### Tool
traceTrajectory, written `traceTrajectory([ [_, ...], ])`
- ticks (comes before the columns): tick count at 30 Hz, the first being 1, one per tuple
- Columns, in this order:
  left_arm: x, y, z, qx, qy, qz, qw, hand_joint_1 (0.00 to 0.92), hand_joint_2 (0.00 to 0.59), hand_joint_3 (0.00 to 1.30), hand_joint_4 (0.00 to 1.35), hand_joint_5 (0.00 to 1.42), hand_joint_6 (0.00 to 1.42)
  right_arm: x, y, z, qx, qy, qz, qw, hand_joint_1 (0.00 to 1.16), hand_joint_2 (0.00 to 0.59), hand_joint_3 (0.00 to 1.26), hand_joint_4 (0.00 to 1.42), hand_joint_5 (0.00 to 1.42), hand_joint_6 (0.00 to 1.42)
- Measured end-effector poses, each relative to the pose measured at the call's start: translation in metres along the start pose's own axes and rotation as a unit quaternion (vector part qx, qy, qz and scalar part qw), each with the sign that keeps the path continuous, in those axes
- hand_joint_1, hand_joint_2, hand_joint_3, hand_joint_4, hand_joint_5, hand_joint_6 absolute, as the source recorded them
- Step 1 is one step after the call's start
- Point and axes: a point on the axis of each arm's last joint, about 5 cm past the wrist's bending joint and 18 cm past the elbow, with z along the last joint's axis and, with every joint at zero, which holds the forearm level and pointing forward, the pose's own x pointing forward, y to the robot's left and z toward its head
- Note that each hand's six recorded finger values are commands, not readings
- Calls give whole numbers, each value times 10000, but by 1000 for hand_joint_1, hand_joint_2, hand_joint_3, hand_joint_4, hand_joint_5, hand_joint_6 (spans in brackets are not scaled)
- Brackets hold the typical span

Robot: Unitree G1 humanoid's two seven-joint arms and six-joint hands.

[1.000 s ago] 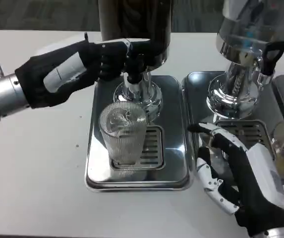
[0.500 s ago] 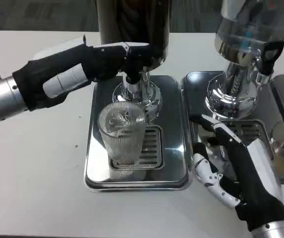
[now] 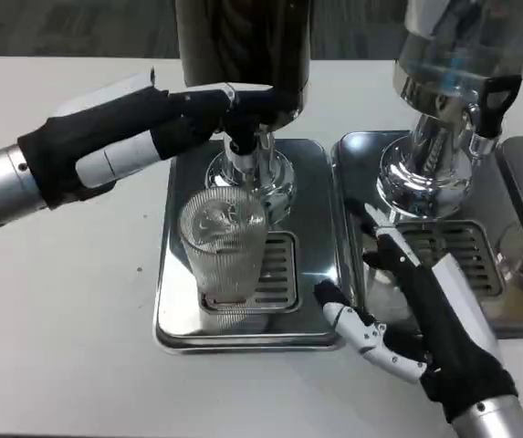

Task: Grasp the cup under the faucet to collect the drink, then remove the cup.

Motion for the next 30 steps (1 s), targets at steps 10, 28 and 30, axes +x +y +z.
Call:
traceTrajectory([
  [10,-16,-12,39,359,66,-12,9993,0,48,176,64,74,74,35,-6,-1,169,18,120,9998,586,274,1,0,0,112],
  [28,-38,-38,71,666,102,29,9977,0,47,176,75,74,86,210,46,17,398,100,338,9986,617,238,0,0,0,66],
  [30,-42,-42,72,678,102,39,9976,0,47,176,75,74,87,216,50,16,420,123,350,9984,616,237,0,0,0,65],
])
